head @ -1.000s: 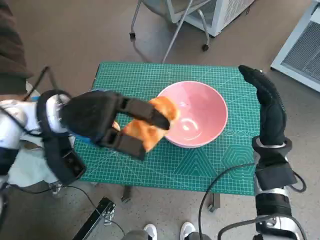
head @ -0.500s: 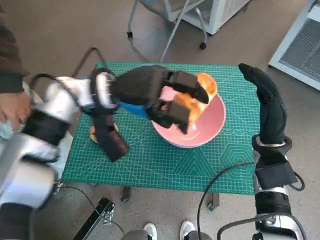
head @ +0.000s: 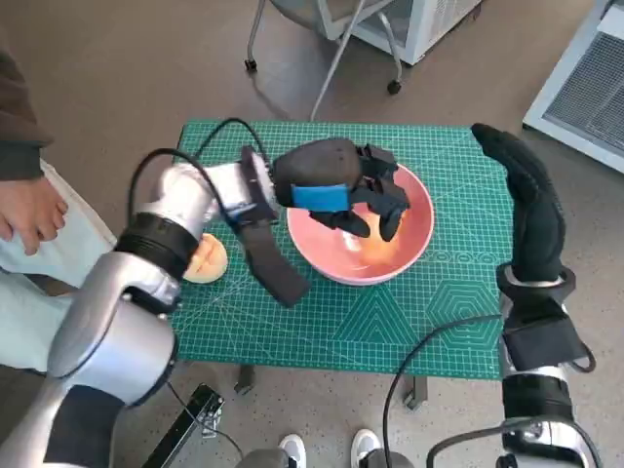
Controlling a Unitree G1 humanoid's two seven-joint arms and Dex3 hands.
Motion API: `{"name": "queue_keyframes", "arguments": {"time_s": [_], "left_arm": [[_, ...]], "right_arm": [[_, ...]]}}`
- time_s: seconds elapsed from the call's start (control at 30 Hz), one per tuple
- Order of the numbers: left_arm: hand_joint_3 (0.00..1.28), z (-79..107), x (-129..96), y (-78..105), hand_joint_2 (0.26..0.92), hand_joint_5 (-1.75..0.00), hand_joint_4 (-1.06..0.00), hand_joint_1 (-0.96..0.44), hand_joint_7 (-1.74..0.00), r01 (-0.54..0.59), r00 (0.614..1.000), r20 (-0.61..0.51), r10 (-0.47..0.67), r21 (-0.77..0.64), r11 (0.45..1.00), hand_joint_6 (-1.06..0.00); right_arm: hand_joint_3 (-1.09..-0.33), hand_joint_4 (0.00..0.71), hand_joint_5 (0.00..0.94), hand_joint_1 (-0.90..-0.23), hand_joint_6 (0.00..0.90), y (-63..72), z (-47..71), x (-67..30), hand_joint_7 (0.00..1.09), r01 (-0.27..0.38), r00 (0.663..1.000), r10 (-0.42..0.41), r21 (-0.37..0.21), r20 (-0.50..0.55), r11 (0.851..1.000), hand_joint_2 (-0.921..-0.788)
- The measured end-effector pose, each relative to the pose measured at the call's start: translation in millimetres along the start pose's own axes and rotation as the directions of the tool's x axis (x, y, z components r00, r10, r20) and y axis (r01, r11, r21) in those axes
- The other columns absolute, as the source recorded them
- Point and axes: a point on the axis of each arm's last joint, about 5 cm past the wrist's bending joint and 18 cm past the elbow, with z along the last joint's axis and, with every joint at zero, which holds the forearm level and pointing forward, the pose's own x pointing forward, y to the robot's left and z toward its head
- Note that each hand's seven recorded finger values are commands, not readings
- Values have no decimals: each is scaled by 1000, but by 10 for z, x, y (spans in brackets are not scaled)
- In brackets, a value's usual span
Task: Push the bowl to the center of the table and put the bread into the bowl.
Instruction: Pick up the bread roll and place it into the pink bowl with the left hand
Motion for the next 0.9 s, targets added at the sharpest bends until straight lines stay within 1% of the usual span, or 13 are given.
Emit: {"name": "queue_keyframes", "arguments": {"time_s": [0.07,0.1,0.13,0.17,0.2,0.23,0.3,0.33,0.47,0.57,0.77,0.83,0.9], "left_arm": [[231,13,30,0,921,-1274,-422,-2,-1416,61,998,-21,-61,-18,998,-538],[270,18,42,1,921,-1348,-355,-2,-1432,93,995,-29,-94,-28,995,-514],[279,21,53,4,921,-1263,-299,-71,-1449,120,992,-37,-121,-39,992,-491],[293,23,64,8,921,-1068,-253,-170,-1474,146,988,-44,-148,-48,988,-458],[255,25,76,13,885,-872,-197,-156,-1238,172,983,-53,-175,-59,983,-357],[226,26,88,19,880,-780,-190,-151,-1130,201,977,-62,-205,-71,977,-333],[119,23,108,34,885,-483,-172,-136,-847,252,963,-79,-259,-89,964,-255],[83,20,119,47,889,-383,-165,-135,-769,281,953,-88,-290,-95,955,-222],[35,2,159,119,895,-243,-156,-145,-668,347,926,-113,-361,-129,929,-178],[20,-19,156,183,899,-202,-169,-160,-673,329,929,-120,-350,-162,930,-159],[8,-62,83,314,900,-173,-213,-206,-679,205,965,-120,-234,-218,954,-169],[4,-82,23,373,895,-139,-232,-187,-620,158,973,-125,-193,-244,957,-202],[1,-104,-59,436,883,-78,-264,-135,-491,118,979,-133,-156,-262,958,-259]], "right_arm": [[-732,339,6,-585,74,-4,1,0,770,2,1000,-2,-1,1,1000,-921],[-732,342,7,-584,75,-5,1,0,769,2,1000,-2,-1,1,1000,-921],[-732,343,7,-583,76,-6,2,0,768,2,1000,-2,-1,1,1000,-921],[-733,344,8,-580,77,-7,2,0,766,3,1000,-3,-2,2,1000,-921],[-734,345,8,-574,77,-8,2,1,764,3,1000,-3,-3,2,1000,-921],[-734,345,8,-572,78,-10,3,2,763,3,1000,-3,-4,3,1000,-921],[-736,346,8,-562,79,-13,4,3,760,4,1000,-4,-5,4,1000,-921],[-737,346,8,-557,80,-14,5,3,758,4,1000,-4,-6,4,1000,-921],[-739,346,7,-547,82,-25,2,-6,754,7,1000,-7,-10,1,1000,-921],[-740,346,7,-546,83,-25,0,-17,751,6,1000,-6,-11,-3,1000,-921],[-738,347,6,-558,85,-14,3,-17,747,8,1000,-8,-9,-1,1000,-921],[-737,347,6,-563,85,-7,4,-15,746,6,1000,-6,-8,0,1000,-921],[-737,347,6,-567,85,-4,5,-15,745,5,1000,-5,-8,1,1000,-921]]}}
